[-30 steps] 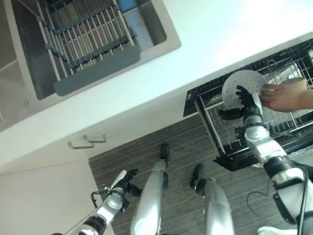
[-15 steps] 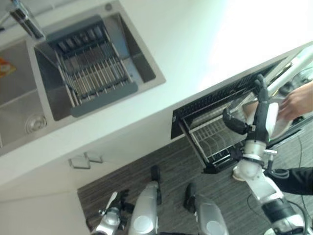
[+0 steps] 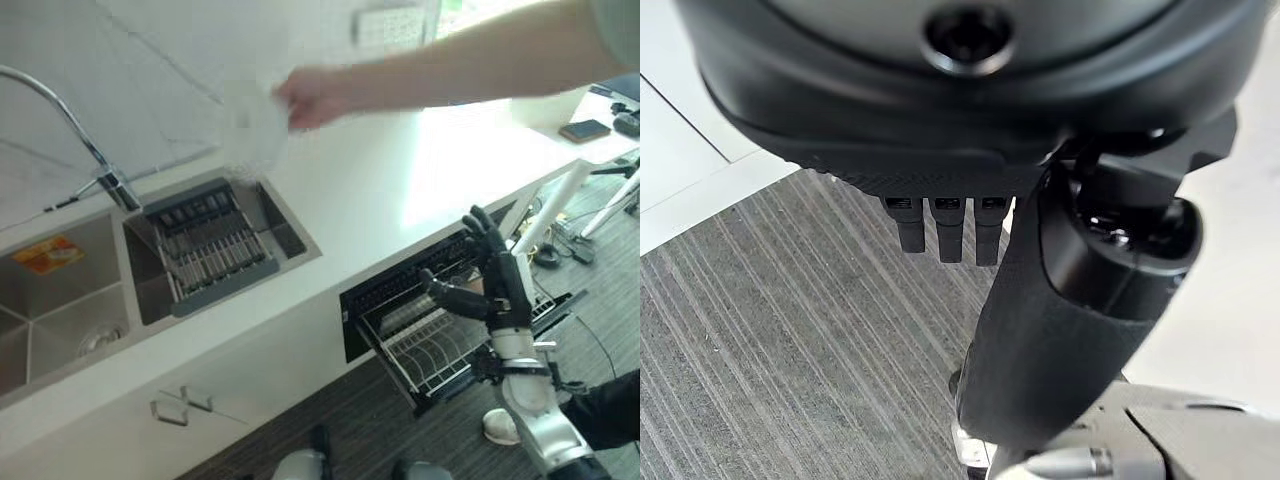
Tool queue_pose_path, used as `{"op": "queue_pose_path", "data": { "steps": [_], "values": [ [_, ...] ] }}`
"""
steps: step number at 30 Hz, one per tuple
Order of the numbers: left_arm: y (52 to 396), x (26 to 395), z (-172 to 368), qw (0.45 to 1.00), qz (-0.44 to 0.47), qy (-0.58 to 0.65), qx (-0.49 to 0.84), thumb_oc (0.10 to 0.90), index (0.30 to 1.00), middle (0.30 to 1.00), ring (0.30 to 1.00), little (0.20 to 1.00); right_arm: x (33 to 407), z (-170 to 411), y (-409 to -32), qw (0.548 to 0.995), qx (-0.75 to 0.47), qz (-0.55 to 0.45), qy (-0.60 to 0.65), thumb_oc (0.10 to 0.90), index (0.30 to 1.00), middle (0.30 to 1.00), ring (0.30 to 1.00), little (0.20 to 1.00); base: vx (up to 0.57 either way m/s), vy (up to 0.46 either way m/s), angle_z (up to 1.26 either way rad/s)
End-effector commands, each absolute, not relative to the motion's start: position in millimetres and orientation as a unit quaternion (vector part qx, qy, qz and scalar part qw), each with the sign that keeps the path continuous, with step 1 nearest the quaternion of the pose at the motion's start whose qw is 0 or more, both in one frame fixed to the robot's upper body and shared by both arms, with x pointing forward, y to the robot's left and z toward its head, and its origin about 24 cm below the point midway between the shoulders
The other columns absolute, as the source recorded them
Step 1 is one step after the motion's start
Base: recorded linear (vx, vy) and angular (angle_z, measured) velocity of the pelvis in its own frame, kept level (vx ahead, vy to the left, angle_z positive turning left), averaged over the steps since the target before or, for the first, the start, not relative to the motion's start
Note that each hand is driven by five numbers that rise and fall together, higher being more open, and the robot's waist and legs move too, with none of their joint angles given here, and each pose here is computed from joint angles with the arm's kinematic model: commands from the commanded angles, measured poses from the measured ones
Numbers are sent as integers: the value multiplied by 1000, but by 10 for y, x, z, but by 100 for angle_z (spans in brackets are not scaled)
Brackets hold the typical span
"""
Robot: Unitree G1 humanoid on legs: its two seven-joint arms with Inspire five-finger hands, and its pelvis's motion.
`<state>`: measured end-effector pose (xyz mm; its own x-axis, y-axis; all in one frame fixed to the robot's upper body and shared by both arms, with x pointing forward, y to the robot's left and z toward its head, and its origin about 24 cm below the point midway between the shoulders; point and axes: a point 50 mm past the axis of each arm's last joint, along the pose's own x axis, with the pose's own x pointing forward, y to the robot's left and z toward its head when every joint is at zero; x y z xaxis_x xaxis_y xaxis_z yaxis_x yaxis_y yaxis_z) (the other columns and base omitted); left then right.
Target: Place the dishes in the dishwasher.
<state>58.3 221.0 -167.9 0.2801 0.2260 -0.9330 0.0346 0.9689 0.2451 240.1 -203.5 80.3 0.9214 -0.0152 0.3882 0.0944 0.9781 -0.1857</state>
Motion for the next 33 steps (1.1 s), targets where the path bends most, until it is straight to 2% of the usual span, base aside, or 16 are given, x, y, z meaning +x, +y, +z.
{"op": "queue_pose_path", "data": {
  "steps": [1,8,19,28,33],
  "values": [
    [2079,784,-1665,811,30,576,100,800,900,900,900,900,2431,1494,-1986,926,-63,-32,-371,800,900,900,900,900,0,0,0],
    [2095,617,-1704,788,39,610,70,800,900,900,900,900,2448,1496,-1942,932,-41,4,-361,800,900,900,900,900,17,-8,15],
    [2113,523,-1715,785,58,615,42,800,900,900,900,900,2487,1434,-1772,943,-24,49,-330,800,900,900,900,900,5,-5,17],
    [2099,473,-1722,785,70,615,22,800,900,900,900,900,2584,1253,-1670,963,58,101,-245,800,900,900,900,900,-6,13,8],
    [2090,483,-1721,786,67,615,28,800,900,900,900,900,2676,1197,-1580,965,106,98,-220,800,900,900,900,900,8,2,8]
  ]
}}
